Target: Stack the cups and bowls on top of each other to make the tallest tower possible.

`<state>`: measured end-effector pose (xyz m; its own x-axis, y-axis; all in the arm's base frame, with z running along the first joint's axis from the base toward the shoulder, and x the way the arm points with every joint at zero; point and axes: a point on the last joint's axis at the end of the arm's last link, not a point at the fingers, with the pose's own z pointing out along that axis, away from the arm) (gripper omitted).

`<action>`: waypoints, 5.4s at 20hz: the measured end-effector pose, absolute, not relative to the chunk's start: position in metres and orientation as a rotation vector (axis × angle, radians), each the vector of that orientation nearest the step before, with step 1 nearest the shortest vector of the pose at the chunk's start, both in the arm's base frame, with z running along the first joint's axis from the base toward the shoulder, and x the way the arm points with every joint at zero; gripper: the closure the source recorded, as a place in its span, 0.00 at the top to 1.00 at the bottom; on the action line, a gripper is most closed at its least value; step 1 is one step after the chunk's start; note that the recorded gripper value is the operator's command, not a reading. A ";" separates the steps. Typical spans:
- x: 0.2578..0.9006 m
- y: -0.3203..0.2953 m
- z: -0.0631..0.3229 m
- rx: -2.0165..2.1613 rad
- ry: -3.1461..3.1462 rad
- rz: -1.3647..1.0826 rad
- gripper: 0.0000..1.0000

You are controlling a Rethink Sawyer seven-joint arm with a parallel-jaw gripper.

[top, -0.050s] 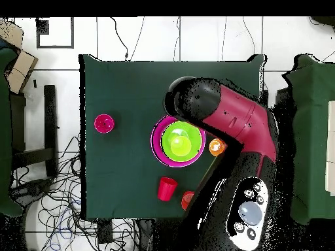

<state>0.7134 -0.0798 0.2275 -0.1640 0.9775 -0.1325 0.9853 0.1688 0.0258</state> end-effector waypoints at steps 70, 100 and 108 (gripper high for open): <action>0.752 -0.174 0.140 1.839 2.407 -0.094 1.00; 0.751 -0.179 0.102 1.778 2.409 -0.076 1.00; 0.744 -0.194 0.090 1.764 2.407 -0.087 1.00</action>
<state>0.7441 -0.1938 0.0904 -0.2941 0.9424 -0.1595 0.9514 0.3046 0.0455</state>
